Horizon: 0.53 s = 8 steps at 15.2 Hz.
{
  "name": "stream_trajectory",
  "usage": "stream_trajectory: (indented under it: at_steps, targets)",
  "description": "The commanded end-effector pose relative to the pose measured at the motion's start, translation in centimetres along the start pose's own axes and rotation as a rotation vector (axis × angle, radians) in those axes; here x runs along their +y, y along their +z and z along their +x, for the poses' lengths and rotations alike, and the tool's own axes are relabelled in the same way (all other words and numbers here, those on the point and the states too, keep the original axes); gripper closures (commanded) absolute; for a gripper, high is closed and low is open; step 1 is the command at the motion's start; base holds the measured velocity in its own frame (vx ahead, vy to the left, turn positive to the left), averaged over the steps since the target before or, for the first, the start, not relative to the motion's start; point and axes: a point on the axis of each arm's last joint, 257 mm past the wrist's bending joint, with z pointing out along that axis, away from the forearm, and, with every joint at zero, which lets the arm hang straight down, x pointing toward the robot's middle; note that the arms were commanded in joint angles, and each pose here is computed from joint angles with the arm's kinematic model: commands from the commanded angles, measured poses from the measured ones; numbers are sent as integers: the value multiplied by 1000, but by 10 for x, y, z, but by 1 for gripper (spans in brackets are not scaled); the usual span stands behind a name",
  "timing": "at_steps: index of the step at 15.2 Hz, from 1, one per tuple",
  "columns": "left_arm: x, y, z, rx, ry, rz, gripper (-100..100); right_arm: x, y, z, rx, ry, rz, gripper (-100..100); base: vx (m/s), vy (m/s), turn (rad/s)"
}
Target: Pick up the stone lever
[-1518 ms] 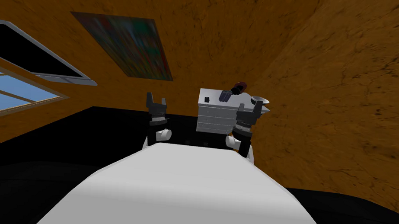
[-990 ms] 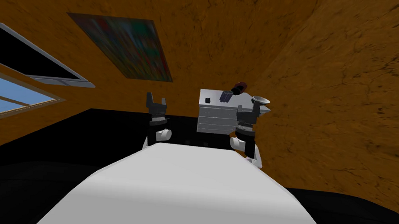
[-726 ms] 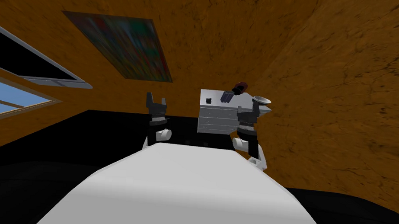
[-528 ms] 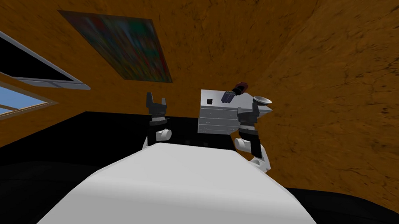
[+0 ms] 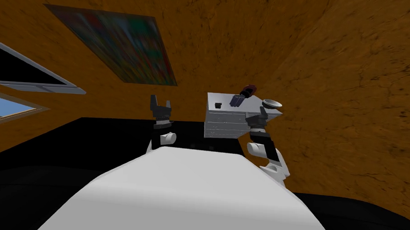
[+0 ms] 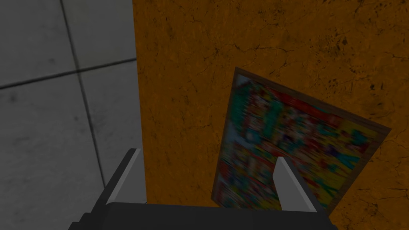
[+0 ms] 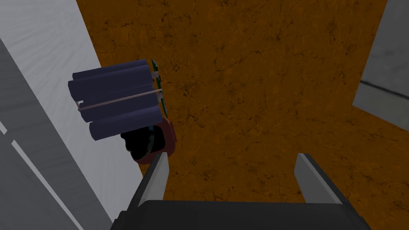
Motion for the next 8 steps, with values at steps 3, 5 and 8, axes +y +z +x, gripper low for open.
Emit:
stream_trajectory:
  at_steps: [3, 5, 8]
  targets:
    - [0, 0, 0, 0, 0, 0, 0, -14, 1, -21, -29, 49, 91, -100, 49, 95, -54]
    - [0, 0, 0, 0, 0, 0, 0, -20, 2, -35, -45, 78, 135, -100, 55, 84, -41]
    - [0, 0, 0, 0, 0, 0, 0, -28, 2, -51, -71, 113, 195, -100, 62, 101, -57]
